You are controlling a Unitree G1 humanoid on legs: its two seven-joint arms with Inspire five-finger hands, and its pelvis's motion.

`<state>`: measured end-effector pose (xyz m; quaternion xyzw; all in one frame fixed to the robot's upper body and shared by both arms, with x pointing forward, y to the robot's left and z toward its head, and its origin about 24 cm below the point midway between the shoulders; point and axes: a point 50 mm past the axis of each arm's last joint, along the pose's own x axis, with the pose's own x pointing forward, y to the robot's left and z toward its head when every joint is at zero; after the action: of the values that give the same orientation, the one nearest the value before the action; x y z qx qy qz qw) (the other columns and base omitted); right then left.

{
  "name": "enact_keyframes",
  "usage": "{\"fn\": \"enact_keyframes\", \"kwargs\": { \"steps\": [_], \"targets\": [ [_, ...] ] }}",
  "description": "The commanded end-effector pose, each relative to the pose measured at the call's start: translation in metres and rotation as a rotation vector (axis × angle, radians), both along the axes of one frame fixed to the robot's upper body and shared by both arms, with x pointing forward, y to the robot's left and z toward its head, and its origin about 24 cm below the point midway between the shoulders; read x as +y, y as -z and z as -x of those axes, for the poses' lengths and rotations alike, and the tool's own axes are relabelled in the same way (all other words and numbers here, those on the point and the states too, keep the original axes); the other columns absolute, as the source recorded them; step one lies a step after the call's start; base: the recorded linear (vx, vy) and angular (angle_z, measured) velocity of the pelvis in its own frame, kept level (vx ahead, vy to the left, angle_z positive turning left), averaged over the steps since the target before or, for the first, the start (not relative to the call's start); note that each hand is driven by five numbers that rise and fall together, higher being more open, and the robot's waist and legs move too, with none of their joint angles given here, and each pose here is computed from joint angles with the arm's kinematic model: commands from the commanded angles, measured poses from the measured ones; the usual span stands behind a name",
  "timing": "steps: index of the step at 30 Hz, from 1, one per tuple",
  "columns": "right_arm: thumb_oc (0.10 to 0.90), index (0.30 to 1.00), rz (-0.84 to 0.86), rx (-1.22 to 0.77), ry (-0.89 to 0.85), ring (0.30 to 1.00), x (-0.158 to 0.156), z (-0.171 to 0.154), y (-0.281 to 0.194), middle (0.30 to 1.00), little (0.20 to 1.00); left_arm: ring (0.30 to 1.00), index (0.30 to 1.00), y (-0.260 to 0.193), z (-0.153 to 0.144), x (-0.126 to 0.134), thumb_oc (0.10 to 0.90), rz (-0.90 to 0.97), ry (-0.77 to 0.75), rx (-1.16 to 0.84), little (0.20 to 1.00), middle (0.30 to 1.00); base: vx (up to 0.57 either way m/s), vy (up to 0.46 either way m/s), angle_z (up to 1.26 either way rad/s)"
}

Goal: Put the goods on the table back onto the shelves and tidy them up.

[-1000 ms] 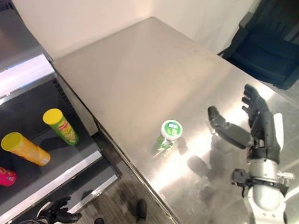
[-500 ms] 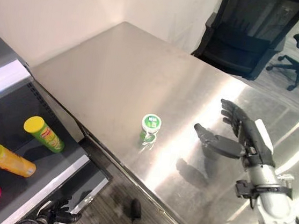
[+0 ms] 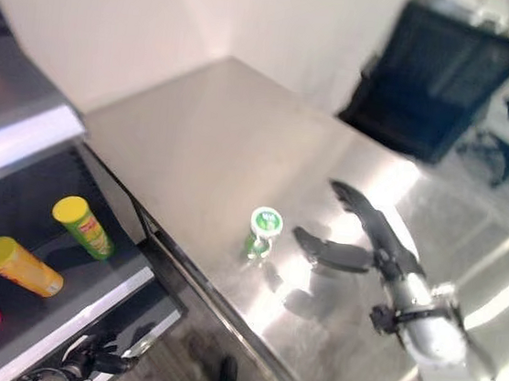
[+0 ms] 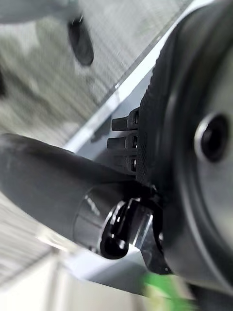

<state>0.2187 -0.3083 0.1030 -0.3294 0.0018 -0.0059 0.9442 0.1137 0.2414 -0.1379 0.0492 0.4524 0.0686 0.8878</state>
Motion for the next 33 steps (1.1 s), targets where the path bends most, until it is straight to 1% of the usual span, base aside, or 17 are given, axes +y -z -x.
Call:
{"fn": "enact_keyframes", "kwargs": {
  "steps": [1, 3, 7, 9, 12, 14, 15, 23, 33],
  "targets": [
    [0.800, 0.900, 0.013, -0.338, -0.001, 0.900, 0.003, -0.011, -0.058, 0.900, 0.900, 0.900, 0.900, -0.008, -0.011, 0.019, 0.800, -0.076, 0.082, -0.014, 0.900, 0.900, 0.05, -0.040, -0.18],
    [0.800, 0.900, 0.023, -0.342, 0.000, 0.900, 0.001, -0.007, -0.059, 0.900, 0.900, 0.900, 0.900, -0.005, -0.006, 0.015, 0.800, -0.067, 0.097, 0.004, 0.900, 0.900, 0.04, -0.014, -0.21],
    [0.800, 0.900, 0.022, -0.350, -0.010, 0.900, 0.004, -0.002, -0.059, 0.900, 0.900, 0.900, 0.900, -0.003, -0.001, 0.015, 0.800, -0.070, 0.093, 0.021, 0.900, 0.900, 0.03, 0.014, 0.03],
    [0.800, 0.900, 0.009, -0.348, -0.087, 0.900, 0.015, 0.000, -0.062, 0.900, 0.900, 0.900, 0.900, -0.003, -0.002, 0.016, 0.800, -0.076, 0.100, 0.021, 0.900, 0.900, 0.02, 0.021, -0.04],
    [0.800, 0.900, 0.007, -0.344, -0.114, 0.900, 0.018, 0.000, -0.063, 0.900, 0.900, 0.900, 0.900, -0.004, -0.003, 0.016, 0.800, -0.077, 0.104, 0.019, 0.900, 0.900, 0.00, 0.000, 0.00],
    [0.800, 0.900, -0.016, -0.308, -0.203, 0.900, 0.032, 0.001, -0.060, 0.900, 0.900, 0.900, 0.900, -0.004, -0.005, 0.015, 0.800, -0.081, 0.114, 0.018, 0.900, 0.900, 0.00, 0.003, 0.02],
    [0.800, 0.900, -0.016, -0.308, -0.203, 0.900, 0.032, 0.001, -0.060, 0.900, 0.900, 0.900, 0.900, -0.004, -0.005, 0.015, 0.800, -0.081, 0.114, 0.018, 0.900, 0.900, 0.00, 0.000, 0.00],
    [0.800, 0.900, -0.014, -0.186, -0.370, 0.900, 0.057, -0.004, -0.044, 0.900, 0.900, 0.900, 0.900, -0.004, -0.012, 0.008, 0.800, -0.074, 0.158, 0.001, 0.900, 0.900, 0.00, 0.000, 0.00],
    [0.800, 0.900, -0.001, -0.130, -0.397, 0.900, 0.061, -0.004, -0.033, 0.900, 0.900, 0.900, 0.900, -0.001, -0.007, 0.007, 0.800, -0.075, 0.167, 0.022, 0.900, 0.900, 0.00, 0.000, 0.00]
  ]
}}
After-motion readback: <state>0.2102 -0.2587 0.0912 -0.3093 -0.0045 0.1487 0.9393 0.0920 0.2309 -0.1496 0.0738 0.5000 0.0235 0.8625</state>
